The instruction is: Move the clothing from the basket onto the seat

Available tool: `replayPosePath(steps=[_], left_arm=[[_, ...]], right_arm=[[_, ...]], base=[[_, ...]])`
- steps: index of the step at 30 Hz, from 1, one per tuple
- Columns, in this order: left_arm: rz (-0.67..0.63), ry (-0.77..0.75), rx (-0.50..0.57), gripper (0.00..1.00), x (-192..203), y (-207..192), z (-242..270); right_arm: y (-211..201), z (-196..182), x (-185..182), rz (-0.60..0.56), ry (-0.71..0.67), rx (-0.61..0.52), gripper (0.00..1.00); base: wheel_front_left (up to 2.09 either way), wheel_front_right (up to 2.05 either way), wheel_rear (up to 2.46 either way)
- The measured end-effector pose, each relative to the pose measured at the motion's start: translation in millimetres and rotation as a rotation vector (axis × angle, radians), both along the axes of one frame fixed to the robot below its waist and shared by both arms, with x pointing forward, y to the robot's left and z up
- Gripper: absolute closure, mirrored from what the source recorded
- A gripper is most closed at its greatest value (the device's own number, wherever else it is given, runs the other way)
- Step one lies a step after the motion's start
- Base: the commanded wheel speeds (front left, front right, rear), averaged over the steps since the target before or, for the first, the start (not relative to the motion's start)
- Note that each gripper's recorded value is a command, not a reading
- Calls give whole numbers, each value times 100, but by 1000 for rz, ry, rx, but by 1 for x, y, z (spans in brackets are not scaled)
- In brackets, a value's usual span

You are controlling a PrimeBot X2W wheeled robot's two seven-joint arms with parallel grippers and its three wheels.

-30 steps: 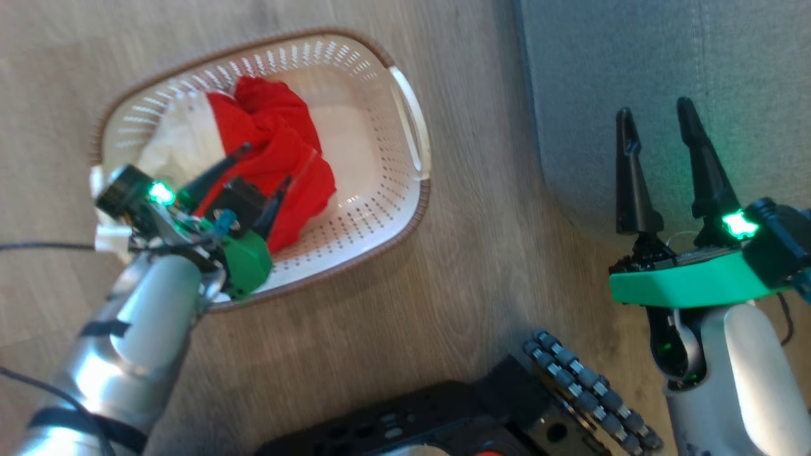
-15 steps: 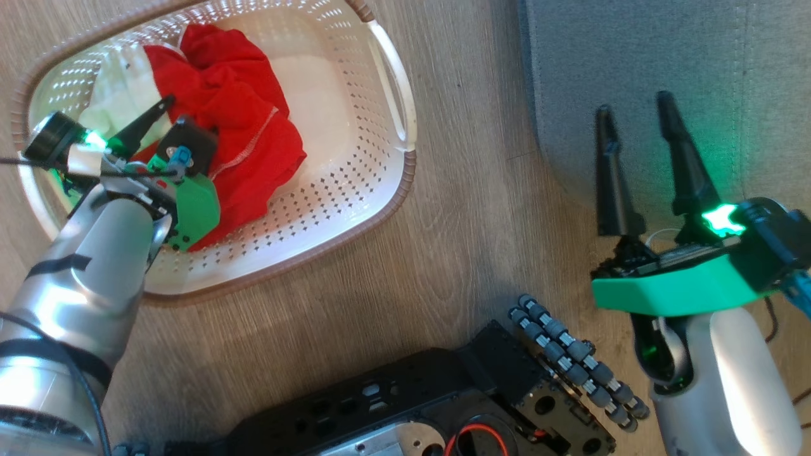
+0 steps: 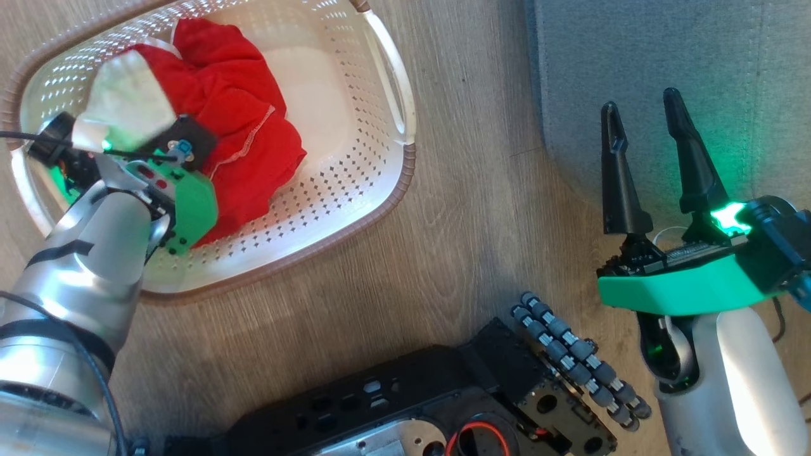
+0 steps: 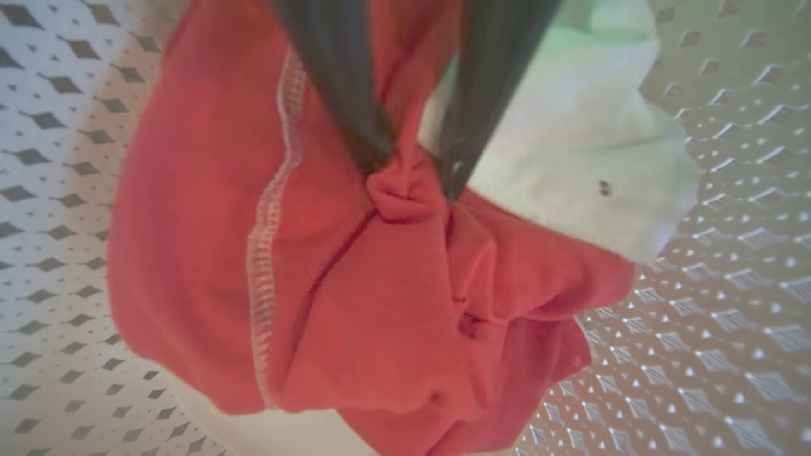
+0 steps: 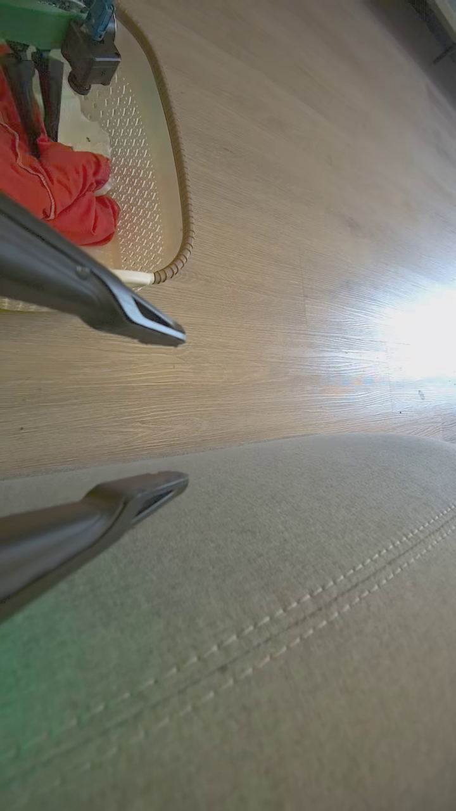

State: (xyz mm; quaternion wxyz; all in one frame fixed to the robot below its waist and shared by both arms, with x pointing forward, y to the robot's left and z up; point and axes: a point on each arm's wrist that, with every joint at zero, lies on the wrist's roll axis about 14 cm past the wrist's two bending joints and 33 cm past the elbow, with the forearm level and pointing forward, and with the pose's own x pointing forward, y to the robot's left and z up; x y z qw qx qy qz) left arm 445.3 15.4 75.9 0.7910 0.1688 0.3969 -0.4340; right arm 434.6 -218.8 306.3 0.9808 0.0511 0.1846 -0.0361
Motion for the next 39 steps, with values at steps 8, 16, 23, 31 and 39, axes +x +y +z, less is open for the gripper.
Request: replayPosePath(steps=[8, 16, 23, 31, 39], left_arm=[[18, -21, -85, 100, 0, -17, 23], [50, -44, -139, 100, -15, -24, 65], [103, -122, -209, 100, -17, -34, 122], [214, -274, -297, 100, -9, -28, 206], [380, -469, -378, 100, -8, 1, 293]], right_arm=[[2, 22, 16, 4, -79, 22, 0], [14, 50, 23, 40, -143, 31, 0], [23, 83, 21, 71, -209, 26, 0], [44, 121, 10, 123, -285, 36, 0], [67, 153, -6, 181, -353, 59, 0]], base=[[0, 0, 0], [0, 0, 0], [0, 0, 0], [0, 0, 0], [0, 0, 0]])
